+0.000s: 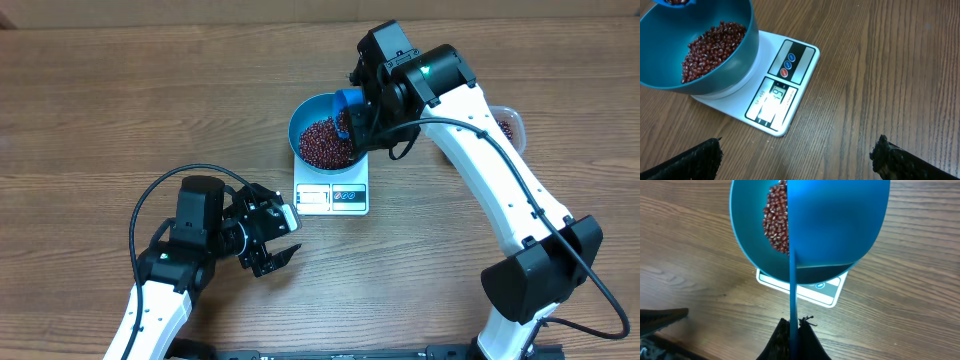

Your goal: Scoop item into bowl and weigh 150g on scale

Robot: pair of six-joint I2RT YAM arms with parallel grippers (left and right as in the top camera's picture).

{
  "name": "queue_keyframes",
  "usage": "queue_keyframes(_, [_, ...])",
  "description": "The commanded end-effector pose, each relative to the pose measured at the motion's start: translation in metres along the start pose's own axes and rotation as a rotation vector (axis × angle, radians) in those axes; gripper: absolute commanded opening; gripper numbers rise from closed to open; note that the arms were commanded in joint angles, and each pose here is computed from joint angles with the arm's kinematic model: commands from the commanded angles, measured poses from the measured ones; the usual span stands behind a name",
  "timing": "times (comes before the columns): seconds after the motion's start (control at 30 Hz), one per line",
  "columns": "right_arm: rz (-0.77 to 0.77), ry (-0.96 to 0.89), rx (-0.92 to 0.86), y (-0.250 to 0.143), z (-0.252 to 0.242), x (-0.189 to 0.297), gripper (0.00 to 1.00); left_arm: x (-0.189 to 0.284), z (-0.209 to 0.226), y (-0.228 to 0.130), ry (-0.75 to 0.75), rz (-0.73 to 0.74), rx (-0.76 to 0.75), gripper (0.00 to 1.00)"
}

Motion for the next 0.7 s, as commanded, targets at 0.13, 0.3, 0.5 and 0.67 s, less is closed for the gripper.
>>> queue_keyframes(0.13, [-0.071,-0.009,0.015,0.0060,0.0008,0.0207,0.04,-0.0014,-0.0019,-0.0013,-0.014,-0.006,-0.010,0.99])
queue_keyframes(0.3, [-0.063,0.015,0.027,0.0048,0.0045,0.0206,0.04,-0.0014,-0.0019,-0.0013,-0.014,-0.006,-0.010,1.00])
queue_keyframes(0.5, [-0.062,0.015,0.027,0.0047,0.0046,0.0206,0.04,-0.0014,-0.0019,-0.0013,-0.014,-0.006,-0.010,0.99])
queue_keyframes(0.67, [-0.064,0.013,0.027,0.0050,0.0043,0.0206,0.04,-0.0014,-0.0019,-0.0013,-0.014,-0.006,-0.010,1.00])
Point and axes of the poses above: each gripper's point midway between its finger pads, its own x axis back along the fingers, its own z axis along the line the jaws close on, y = z × x, the point moved 2 cm from there along x, back along the fingers, and after that the axes turned 4 degrees about -x, right-handed, at the moved point
